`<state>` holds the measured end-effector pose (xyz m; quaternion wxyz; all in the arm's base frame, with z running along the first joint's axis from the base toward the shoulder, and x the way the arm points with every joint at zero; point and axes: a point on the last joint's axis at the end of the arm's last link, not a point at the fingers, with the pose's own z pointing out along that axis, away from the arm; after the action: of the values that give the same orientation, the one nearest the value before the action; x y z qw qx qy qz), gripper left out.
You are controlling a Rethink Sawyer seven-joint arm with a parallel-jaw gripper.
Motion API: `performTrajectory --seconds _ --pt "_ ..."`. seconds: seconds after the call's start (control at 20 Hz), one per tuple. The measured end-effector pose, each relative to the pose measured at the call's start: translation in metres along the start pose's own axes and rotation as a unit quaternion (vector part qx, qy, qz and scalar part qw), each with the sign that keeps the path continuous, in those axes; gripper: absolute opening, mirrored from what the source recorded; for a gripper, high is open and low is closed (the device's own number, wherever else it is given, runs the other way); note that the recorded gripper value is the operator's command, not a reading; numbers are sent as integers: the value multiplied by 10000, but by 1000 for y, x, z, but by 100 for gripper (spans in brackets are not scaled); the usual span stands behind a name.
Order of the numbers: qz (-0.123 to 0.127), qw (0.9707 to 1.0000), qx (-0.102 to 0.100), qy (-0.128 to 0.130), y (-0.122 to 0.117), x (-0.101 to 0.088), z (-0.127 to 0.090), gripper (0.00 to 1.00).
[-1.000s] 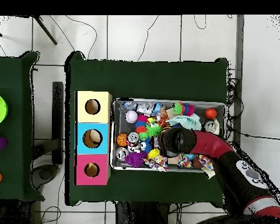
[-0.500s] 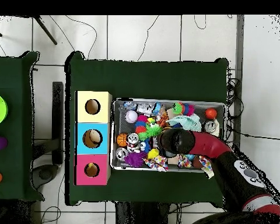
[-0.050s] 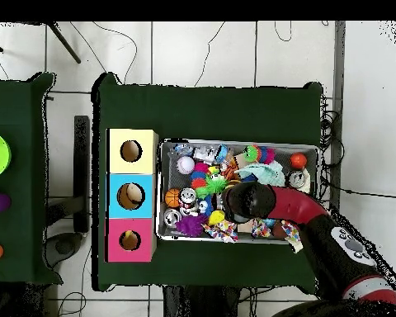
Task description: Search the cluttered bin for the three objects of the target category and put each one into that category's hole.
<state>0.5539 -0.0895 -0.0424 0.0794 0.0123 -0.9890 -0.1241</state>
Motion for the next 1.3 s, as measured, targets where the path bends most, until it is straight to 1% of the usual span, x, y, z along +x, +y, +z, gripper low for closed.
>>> performTrajectory --seconds 0.4,0.75,0.8,0.95,1.05,1.1,1.2,1.25,1.3 --pt "-77 10000 60 10 3 0 1 0" --pt "-204 9995 222 56 8 0 -2 0" --pt "-259 9991 312 117 12 1 -6 0" --pt "-338 9982 424 239 18 1 -14 0" --pt "-425 9968 540 409 26 2 -23 0" --pt "-515 9948 643 594 36 2 -33 0" --pt "-581 9931 715 731 44 2 -41 0" --pt "-596 9926 732 760 45 2 -43 0" --pt "-638 9913 779 842 51 1 -48 0"
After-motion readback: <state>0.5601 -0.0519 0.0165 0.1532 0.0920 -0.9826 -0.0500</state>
